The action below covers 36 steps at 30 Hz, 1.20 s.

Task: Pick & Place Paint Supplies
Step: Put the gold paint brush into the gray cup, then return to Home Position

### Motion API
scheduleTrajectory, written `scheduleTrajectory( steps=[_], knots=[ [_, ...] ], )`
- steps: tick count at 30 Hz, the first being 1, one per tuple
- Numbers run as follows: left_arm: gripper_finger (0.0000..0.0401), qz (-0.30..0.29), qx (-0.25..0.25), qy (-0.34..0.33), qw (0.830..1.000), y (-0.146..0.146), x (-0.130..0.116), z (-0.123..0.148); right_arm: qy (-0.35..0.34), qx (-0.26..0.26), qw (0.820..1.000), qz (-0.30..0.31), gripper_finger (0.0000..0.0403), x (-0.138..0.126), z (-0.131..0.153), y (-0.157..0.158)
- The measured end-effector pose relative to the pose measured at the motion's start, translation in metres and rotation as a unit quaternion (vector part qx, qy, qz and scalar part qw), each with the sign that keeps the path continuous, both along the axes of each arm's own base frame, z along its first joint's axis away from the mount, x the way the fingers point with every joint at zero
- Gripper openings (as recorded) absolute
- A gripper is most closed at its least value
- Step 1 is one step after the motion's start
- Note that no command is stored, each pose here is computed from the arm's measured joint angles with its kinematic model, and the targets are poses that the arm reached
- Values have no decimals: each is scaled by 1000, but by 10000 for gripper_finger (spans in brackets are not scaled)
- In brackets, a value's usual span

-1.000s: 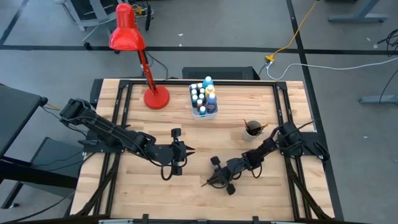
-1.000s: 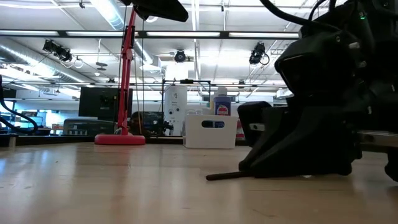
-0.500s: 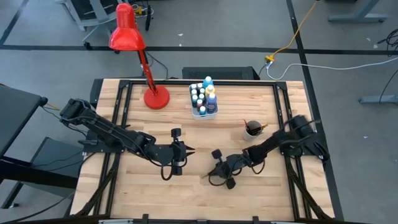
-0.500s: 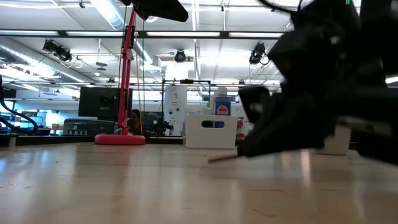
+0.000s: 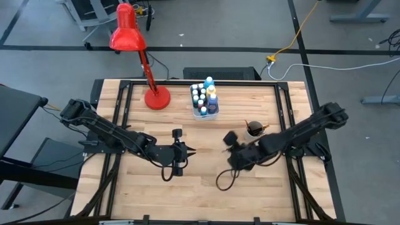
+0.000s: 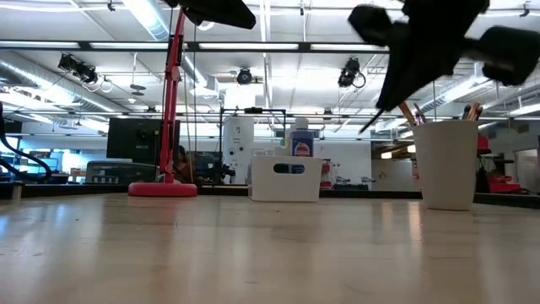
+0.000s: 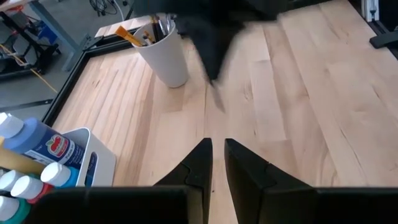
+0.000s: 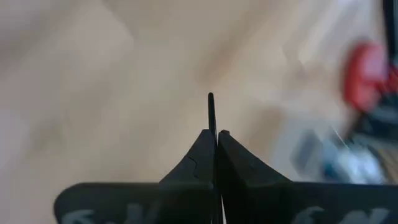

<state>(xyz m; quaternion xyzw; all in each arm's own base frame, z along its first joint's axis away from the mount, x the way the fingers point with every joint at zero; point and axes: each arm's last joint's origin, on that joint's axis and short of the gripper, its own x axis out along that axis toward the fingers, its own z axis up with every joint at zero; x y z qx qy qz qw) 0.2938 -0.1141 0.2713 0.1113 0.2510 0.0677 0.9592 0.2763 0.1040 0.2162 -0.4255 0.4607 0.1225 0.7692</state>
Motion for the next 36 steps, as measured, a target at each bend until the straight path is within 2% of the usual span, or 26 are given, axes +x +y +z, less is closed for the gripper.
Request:
scheduleTrajectory(
  steps=[5,8,13,18,21,28,36],
  knots=[
    [52,-1,3,1,1000,0,0,0,100,-114,988,-29,0,-26,46,-15],
    [52,-3,6,1,1000,0,0,0,148,-138,979,-37,0,-40,66,-23],
    [52,-7,13,0,1000,0,0,0,219,-157,959,-89,0,-58,81,-34],
    [52,-7,13,1,1000,0,0,0,256,-122,954,-98,0,-60,69,-37],
    [52,-7,10,0,1000,0,0,0,240,-104,960,-103,3,-55,51,-37],
    [52,-7,10,1,1000,0,0,0,195,-138,963,-123,48,-50,26,-43],
    [52,-13,21,3,1000,0,0,0,185,-123,965,-138,84,-49,26,-43]
  ],
)
